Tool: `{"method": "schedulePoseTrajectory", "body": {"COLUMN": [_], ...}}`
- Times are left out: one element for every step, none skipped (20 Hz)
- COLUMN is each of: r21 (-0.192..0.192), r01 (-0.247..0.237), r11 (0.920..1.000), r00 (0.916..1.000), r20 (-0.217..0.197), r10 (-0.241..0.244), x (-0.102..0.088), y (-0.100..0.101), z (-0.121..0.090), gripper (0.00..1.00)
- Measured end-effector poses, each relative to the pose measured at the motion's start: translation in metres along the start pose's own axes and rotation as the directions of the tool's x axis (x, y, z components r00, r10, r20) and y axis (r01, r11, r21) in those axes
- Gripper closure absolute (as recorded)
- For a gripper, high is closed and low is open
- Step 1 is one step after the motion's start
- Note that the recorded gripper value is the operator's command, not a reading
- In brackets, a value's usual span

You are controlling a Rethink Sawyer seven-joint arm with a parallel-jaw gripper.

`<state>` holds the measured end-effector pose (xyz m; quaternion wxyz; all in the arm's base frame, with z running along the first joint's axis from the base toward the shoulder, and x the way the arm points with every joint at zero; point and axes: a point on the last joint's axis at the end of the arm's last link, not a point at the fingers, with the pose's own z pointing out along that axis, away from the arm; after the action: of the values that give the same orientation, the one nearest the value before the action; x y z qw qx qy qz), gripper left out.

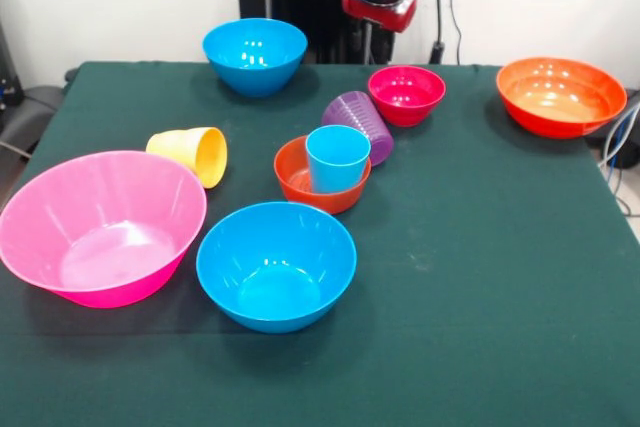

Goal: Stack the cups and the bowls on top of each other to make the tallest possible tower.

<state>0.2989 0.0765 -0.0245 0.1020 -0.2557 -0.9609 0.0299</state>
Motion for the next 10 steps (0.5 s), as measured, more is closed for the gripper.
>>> {"method": "schedulePoseTrajectory", "body": {"r21": [0.000, -0.002, -0.003, -0.005, -0.006, -0.010, -0.015, -0.019, -0.032, -0.038], "r01": [0.001, 0.001, 0.002, 0.002, 0.002, 0.004, 0.005, 0.006, 0.009, 0.011], "r11": [1.0000, 1.0000, 1.0000, 1.0000, 1.0000, 0.9999, 0.9999, 0.9998, 0.9995, 0.9992], "r00": [1.0000, 1.0000, 1.0000, 1.0000, 1.0000, 1.0000, 1.0000, 0.9999, 0.9998, 0.9998], "r20": [0.000, 0.001, 0.002, 0.003, 0.004, 0.005, 0.007, 0.009, 0.016, 0.019], "r10": [-0.001, -0.001, -0.001, -0.002, -0.002, -0.004, -0.005, -0.006, -0.009, -0.010], "x": [0.0001, 0.0001, 0.0000, 0.0003, 0.0005, 0.0013, 0.0021, 0.0026, 0.0043, 0.0053], "y": [0.0003, 0.0008, 0.0011, 0.0013, 0.0015, 0.0020, 0.0027, 0.0033, 0.0052, 0.0060], "z": [0.0000, 0.0001, 0.0002, 0.0006, 0.0010, 0.0024, 0.0037, 0.0049, 0.0081, 0.0097], "gripper": [0.00, 0.00, 0.00, 0.00, 0.00, 0.00, 0.00, 0.00, 0.00, 0.00]}}
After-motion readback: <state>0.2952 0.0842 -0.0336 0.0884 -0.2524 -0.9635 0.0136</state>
